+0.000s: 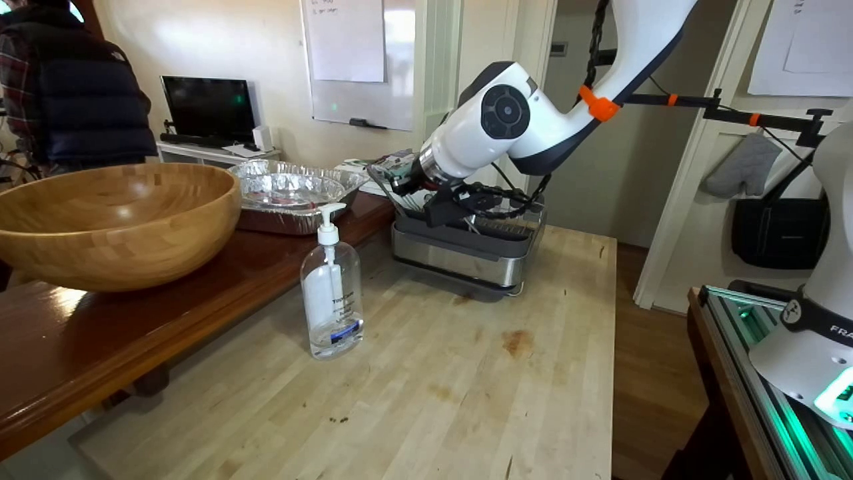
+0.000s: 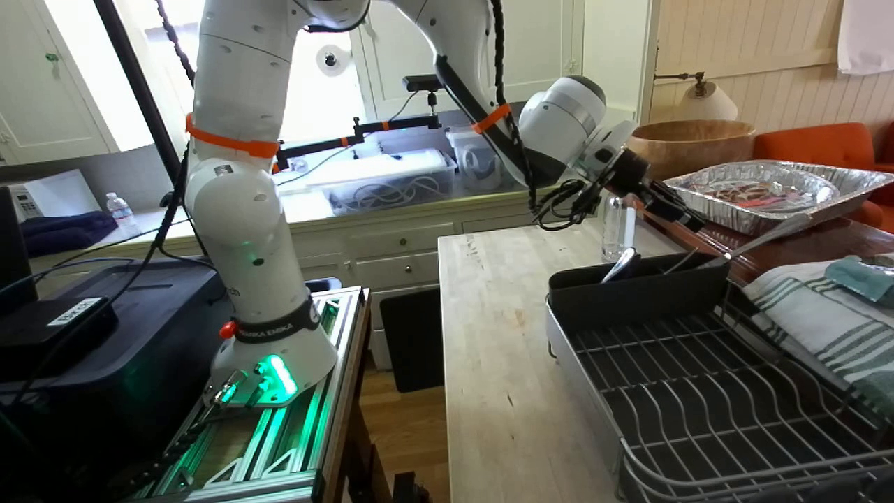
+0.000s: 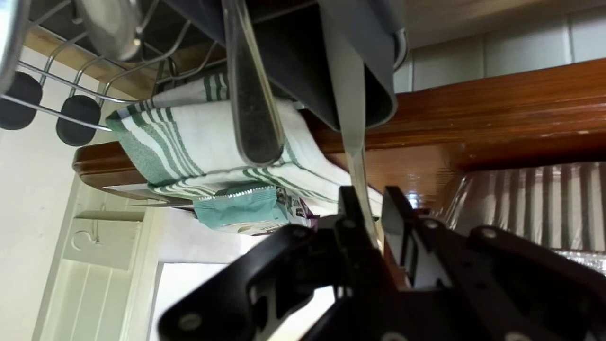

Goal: Put the knife inside the drying rack.

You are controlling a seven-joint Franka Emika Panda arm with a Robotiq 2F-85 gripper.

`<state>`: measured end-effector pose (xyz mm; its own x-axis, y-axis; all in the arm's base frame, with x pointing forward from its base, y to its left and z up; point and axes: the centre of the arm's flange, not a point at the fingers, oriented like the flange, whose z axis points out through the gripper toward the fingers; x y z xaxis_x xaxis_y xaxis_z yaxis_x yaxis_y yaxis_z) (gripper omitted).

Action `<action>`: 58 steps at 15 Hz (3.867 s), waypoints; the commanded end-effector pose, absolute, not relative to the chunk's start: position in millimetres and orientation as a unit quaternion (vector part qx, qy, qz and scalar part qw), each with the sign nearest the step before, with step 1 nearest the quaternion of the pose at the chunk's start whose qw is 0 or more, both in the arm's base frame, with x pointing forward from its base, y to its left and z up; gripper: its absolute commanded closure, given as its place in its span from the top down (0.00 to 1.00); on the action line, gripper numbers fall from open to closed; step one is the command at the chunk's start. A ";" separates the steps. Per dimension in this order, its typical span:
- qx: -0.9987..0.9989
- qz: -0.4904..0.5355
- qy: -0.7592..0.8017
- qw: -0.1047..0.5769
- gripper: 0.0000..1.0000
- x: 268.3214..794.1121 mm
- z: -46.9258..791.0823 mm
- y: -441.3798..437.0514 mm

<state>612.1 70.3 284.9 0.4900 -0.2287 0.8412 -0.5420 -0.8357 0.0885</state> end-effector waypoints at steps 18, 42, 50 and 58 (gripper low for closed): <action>0.833 0.482 -0.228 0.145 1.00 601.5 330.4 92.2; 0.890 0.363 -0.273 -0.029 1.00 592.3 322.7 8.2; 0.914 0.332 -0.227 -0.046 1.00 602.0 338.6 8.9; 0.923 0.306 -0.234 -0.010 1.00 607.8 369.8 -14.8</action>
